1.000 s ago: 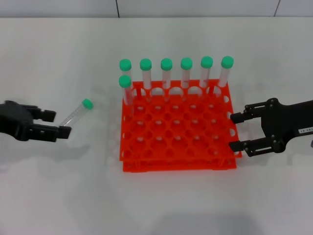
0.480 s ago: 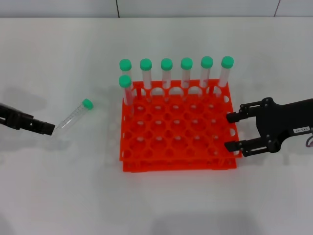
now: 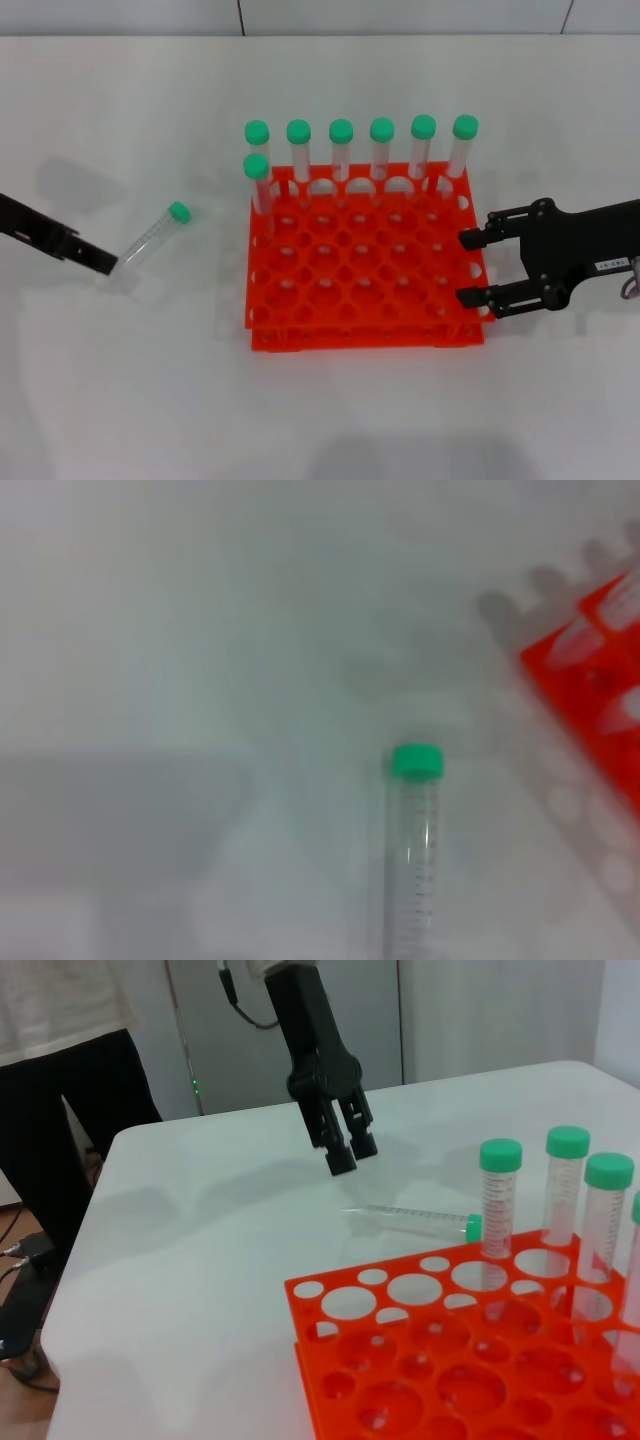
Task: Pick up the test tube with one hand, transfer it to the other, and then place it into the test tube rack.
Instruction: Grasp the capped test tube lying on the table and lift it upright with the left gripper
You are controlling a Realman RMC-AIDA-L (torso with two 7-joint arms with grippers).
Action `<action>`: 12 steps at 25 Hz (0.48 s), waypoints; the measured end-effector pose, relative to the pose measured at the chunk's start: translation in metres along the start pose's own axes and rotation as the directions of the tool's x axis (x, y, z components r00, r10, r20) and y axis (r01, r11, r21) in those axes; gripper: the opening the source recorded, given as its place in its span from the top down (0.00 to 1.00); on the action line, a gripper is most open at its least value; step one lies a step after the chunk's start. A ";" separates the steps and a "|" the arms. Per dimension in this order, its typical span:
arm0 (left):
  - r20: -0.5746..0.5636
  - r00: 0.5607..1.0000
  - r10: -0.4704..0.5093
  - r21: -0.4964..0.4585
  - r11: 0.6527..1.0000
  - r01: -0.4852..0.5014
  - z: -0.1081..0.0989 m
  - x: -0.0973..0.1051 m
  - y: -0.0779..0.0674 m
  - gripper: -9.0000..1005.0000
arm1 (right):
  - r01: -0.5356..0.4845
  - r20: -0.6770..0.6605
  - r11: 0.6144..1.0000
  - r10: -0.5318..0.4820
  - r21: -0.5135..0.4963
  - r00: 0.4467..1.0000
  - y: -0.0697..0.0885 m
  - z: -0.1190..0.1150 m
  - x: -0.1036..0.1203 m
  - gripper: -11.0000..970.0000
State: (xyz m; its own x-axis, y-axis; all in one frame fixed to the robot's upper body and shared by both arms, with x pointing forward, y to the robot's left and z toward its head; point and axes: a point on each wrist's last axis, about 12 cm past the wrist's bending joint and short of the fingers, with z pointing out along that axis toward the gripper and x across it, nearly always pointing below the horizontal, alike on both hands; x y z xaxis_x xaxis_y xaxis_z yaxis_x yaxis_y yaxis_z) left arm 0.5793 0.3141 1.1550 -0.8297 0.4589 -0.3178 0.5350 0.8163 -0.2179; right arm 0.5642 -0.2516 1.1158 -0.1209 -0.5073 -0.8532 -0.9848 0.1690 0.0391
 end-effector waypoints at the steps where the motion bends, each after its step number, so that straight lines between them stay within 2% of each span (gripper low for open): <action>1: -0.017 1.000 0.004 0.001 1.000 -0.004 0.004 -0.001 -0.001 0.35 | 0.001 0.000 1.000 -0.001 0.000 1.000 0.000 0.000 0.000 0.28; 12: -0.076 0.997 -0.010 -0.032 0.999 0.008 0.027 -0.002 0.002 0.38 | 0.028 -0.027 1.000 -0.028 -0.001 0.999 -0.005 0.010 -0.006 0.28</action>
State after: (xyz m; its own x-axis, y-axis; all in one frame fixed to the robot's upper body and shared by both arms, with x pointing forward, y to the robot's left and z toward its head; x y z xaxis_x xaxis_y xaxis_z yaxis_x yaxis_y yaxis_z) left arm 0.5865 0.3054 1.1303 -0.8447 0.4760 -0.2448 0.5232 0.8306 -0.1905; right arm 0.5710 -0.2403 1.1157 -0.0964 -0.5344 -0.8397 -0.9879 0.1541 0.0154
